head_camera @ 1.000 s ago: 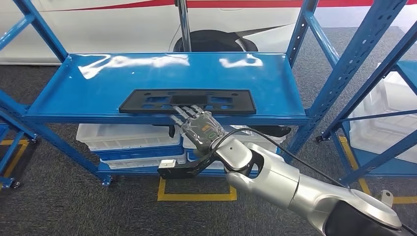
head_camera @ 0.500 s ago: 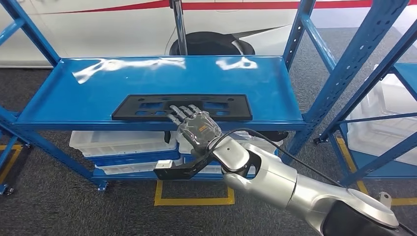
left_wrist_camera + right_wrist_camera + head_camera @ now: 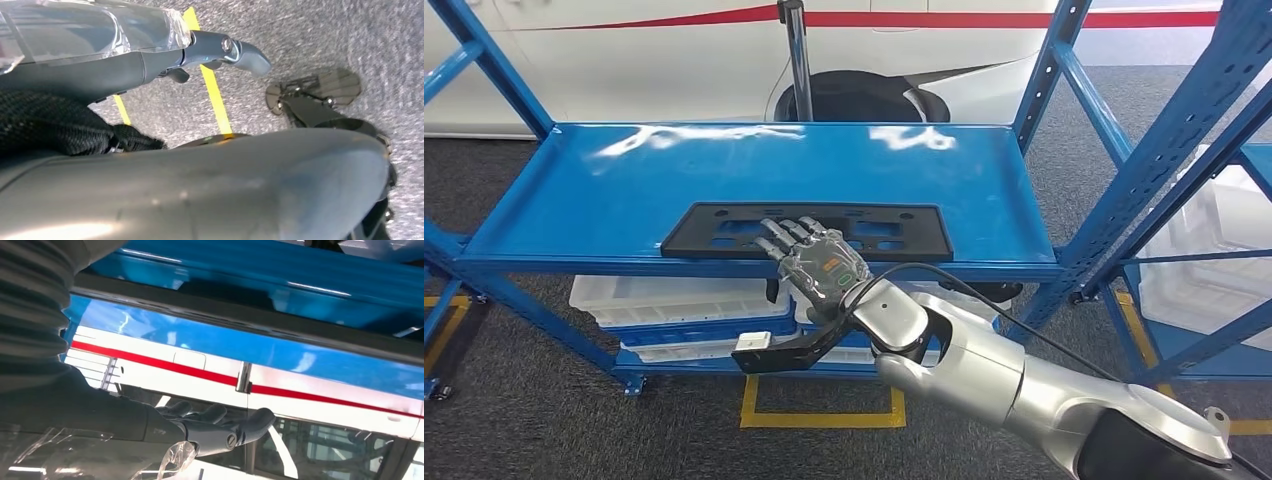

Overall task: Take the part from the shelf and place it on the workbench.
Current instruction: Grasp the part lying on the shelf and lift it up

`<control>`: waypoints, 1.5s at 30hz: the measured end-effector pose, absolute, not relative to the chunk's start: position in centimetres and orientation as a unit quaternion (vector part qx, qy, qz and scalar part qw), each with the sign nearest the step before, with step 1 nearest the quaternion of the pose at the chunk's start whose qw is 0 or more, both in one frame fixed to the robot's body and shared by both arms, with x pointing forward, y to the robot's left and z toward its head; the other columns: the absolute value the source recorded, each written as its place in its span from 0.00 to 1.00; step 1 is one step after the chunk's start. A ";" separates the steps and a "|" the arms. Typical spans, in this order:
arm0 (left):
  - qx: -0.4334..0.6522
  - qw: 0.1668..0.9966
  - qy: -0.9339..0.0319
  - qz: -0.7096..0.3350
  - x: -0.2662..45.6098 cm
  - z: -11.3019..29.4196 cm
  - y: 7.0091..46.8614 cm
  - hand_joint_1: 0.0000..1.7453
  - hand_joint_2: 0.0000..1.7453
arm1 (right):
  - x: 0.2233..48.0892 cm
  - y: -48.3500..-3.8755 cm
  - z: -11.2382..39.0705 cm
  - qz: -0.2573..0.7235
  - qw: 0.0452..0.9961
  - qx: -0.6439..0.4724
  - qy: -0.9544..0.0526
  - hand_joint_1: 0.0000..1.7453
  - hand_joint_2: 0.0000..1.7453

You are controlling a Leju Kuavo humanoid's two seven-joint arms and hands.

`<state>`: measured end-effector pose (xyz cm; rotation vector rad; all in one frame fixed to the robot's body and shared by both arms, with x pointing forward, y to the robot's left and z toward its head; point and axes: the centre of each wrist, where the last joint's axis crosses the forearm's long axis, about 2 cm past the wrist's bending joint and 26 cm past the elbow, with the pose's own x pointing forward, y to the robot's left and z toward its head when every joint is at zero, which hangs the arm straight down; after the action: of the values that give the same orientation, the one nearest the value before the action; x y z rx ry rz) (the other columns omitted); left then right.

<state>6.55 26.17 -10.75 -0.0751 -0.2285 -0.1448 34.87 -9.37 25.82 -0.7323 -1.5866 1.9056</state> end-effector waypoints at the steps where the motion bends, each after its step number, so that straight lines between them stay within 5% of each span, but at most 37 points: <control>1: -0.038 0.990 -0.114 -0.072 6.6 -10.8 26.2 0.00 0.00 | 34.9 -9.3 25.8 0.709 0.274 -0.272 -0.590 0.00 1.00; 45: -0.038 0.991 -0.114 -0.061 6.7 -10.7 26.1 0.00 0.00 | 34.9 -9.2 24.3 0.762 0.323 -0.221 -0.516 0.00 1.00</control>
<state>6.73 26.13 -10.72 -0.0762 -0.2295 -0.1224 34.92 -9.20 24.31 -0.5811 -1.3544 2.0004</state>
